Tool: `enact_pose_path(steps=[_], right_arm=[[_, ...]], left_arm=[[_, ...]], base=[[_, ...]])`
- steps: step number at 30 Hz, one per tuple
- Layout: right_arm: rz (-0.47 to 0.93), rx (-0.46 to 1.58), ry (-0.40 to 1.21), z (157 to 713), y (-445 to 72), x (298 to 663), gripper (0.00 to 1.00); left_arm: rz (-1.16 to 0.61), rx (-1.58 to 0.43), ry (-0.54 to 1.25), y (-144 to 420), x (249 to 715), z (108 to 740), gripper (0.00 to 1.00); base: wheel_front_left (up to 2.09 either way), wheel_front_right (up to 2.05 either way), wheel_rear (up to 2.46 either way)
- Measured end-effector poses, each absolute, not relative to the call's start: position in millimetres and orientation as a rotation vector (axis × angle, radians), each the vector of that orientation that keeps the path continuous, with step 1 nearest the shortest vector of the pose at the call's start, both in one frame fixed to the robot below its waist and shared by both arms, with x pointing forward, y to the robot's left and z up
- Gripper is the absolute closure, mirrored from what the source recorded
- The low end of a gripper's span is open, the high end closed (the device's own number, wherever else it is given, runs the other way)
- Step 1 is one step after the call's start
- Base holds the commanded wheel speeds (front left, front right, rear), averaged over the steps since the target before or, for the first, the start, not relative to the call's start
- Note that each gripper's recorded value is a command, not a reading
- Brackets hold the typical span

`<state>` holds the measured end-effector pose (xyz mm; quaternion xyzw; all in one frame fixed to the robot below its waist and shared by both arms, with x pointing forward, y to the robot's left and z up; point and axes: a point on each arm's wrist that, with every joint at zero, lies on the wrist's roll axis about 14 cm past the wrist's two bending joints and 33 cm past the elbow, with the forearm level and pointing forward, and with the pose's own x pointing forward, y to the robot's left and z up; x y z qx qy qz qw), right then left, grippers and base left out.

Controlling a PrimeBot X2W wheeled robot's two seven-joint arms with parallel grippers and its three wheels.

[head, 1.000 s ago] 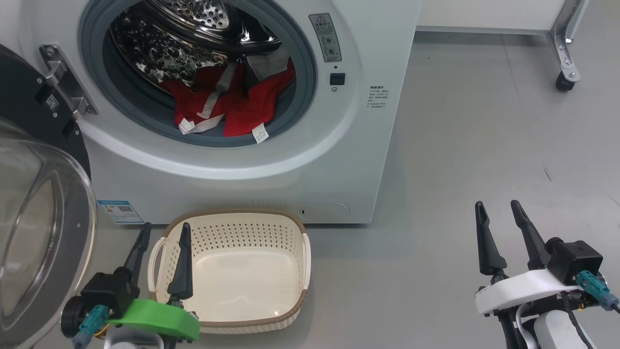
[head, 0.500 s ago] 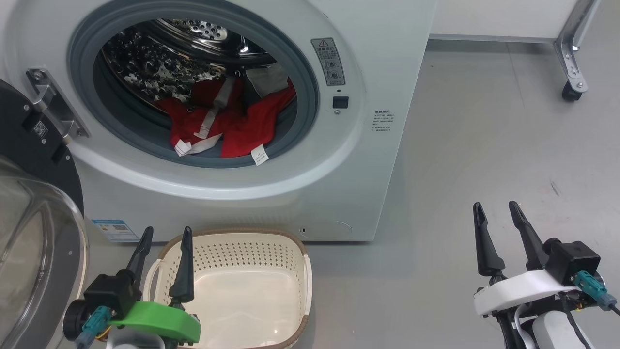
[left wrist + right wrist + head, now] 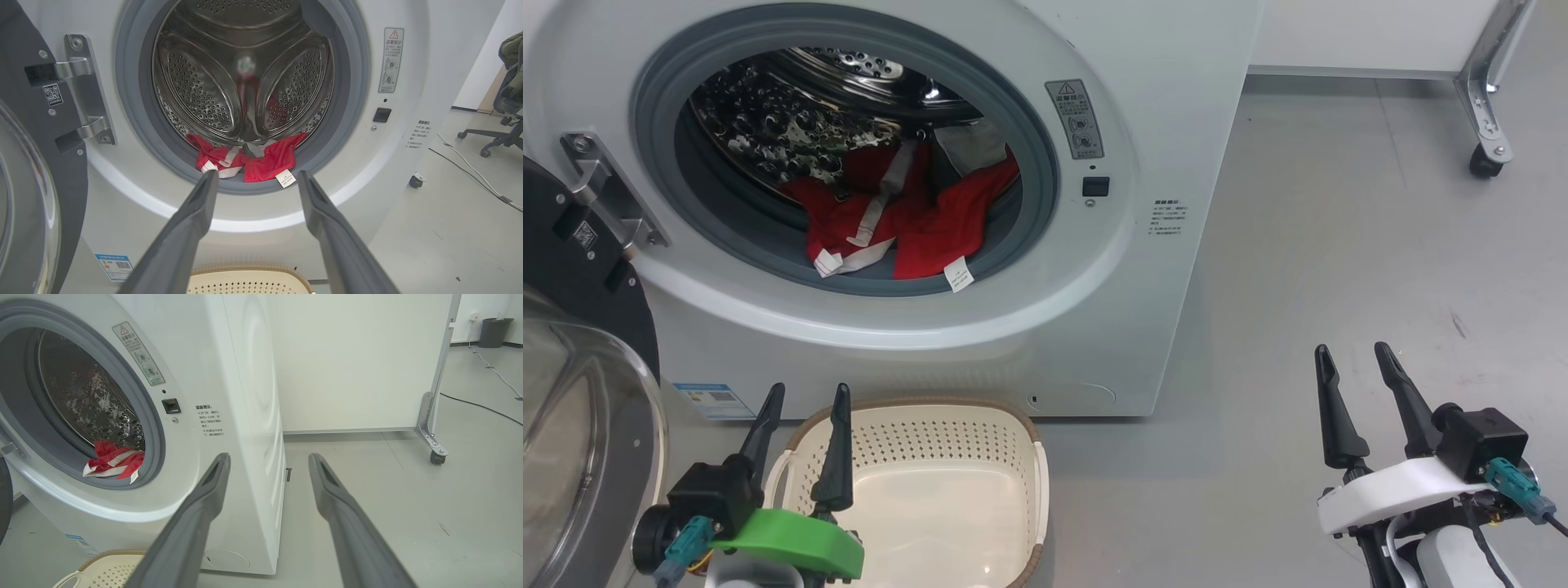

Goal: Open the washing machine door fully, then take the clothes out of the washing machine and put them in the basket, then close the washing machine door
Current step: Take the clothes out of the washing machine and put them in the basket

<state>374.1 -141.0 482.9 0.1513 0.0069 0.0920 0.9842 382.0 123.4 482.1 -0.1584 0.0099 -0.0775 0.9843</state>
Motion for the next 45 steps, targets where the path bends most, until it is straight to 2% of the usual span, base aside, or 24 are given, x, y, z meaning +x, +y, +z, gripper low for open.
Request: enact_pose_path(steps=[28,39,45], right_arm=[[0.176,0.306,0.032,477,-143,375,0.0],[0.162,0.31,0.065,464,-146,379,0.0],[0.13,0.317,0.101,451,-155,382,0.0]], left_arm=[[-0.157,-0.31,0.037,122,384,476,0.0],[-0.127,-0.265,0.061,127,398,465,0.0],[-0.148,-0.202,0.067,124,420,460,0.0]], base=[[0.0,0.0,0.0],[0.0,0.0,0.0],[0.0,0.0,0.0]])
